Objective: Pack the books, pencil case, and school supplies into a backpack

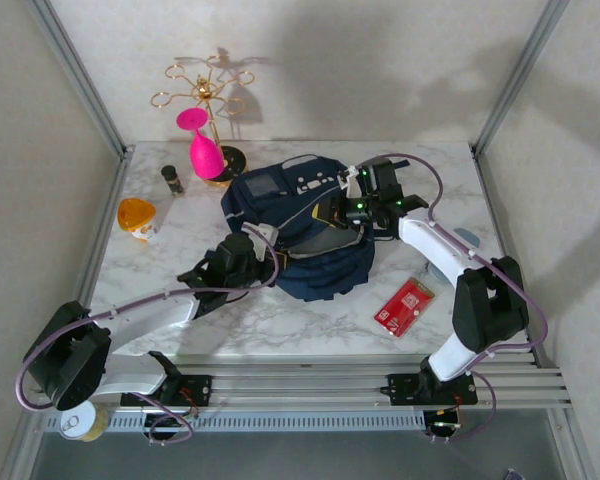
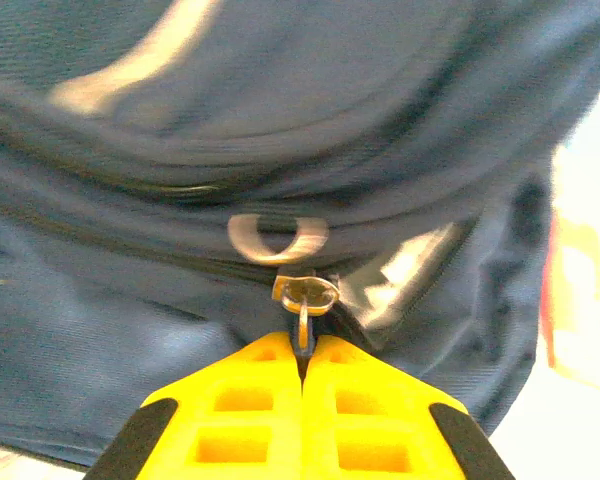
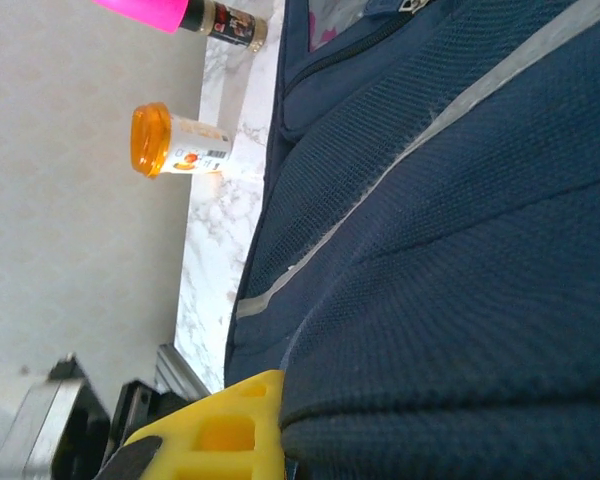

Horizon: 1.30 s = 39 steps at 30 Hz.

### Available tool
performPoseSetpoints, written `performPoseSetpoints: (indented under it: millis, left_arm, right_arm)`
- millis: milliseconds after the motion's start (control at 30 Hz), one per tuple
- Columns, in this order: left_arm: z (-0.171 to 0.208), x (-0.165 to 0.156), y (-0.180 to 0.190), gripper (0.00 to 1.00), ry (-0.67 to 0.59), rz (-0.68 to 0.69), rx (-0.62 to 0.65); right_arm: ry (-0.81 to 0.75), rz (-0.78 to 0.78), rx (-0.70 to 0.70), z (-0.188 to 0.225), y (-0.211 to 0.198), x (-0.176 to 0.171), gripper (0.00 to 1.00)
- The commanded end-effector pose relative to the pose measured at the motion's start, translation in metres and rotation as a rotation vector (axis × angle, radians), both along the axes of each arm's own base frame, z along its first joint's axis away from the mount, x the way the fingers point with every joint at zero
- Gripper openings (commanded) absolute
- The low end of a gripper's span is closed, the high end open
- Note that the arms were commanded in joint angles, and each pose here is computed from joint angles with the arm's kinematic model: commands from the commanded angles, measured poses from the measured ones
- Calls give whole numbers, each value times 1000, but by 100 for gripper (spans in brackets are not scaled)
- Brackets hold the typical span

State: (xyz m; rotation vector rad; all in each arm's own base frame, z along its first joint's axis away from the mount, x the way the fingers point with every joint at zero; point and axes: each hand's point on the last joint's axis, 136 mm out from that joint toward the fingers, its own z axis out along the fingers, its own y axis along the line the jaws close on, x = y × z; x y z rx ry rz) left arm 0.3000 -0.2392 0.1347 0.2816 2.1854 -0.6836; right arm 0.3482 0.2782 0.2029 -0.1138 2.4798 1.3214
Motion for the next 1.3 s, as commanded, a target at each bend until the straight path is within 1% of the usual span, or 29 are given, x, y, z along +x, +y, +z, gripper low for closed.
performPoseSetpoints:
  millis: [0,67,167,200,267,300,333,367,433,500,567,633,667,767,867,967,1033,1100,1167,1233,1267]
  left_arm:
    - [-30,20,64,0,80,241,86]
    - [-30,27,80,0,84,298,70]
    - [-32,36,87,0,104,316,70]
    - [-32,38,85,0,109,309,65]
    - [-30,41,71,0,113,249,30]
    - [-27,41,64,0,112,221,9]
    - [-25,39,56,0,107,192,-10]
    - [-23,36,50,0,104,165,-16]
    - [-22,28,42,2,109,128,-3]
    - [-20,19,41,14,122,116,19]
    - [-15,8,43,28,124,129,27]
    - [-10,-1,48,37,129,181,1]
    - [-7,-4,51,38,134,215,-28]
    - [6,-11,47,41,134,246,-136]
    - [29,-13,31,44,96,216,-204]
    - [53,-9,4,48,56,140,-264]
    - [59,-3,-16,48,59,103,-268]
    - [64,-2,-40,49,58,41,-260]
    - [70,-3,-61,50,51,2,-250]
    - [70,-5,-82,51,50,-45,-243]
    - [68,-5,-88,51,53,-50,-239]
  right_arm:
    - [-63,45,6,20,-8,-1,0]
    - [-65,57,7,20,-8,-2,0]
    - [-67,70,20,21,-6,-5,0]
    - [-64,74,29,21,-4,-6,0]
    - [-57,90,51,18,1,-10,0]
    - [-56,91,55,16,1,-10,3]
    - [-51,88,50,14,0,-11,17]
    - [-51,84,37,12,-2,-13,25]
    - [-51,65,-2,9,-10,-19,35]
    - [-60,41,-43,8,-22,-30,46]
    - [-56,-32,-118,1,-46,-41,55]
    - [-29,-141,-188,-9,-76,-50,59]
    - [-11,-203,-212,-14,-92,-56,62]
    - [22,-352,-233,-22,-131,-66,69]
    - [62,-535,-290,-34,-182,-64,79]
    - [90,-749,-369,-48,-251,-48,87]
    - [96,-917,-391,-54,-303,-36,90]
    - [90,-1037,-398,-57,-340,-28,92]
    - [94,-1097,-421,-63,-364,-19,96]
    - [150,-1140,-474,-81,-388,-14,99]
    - [180,-1148,-468,-90,-395,-12,99]
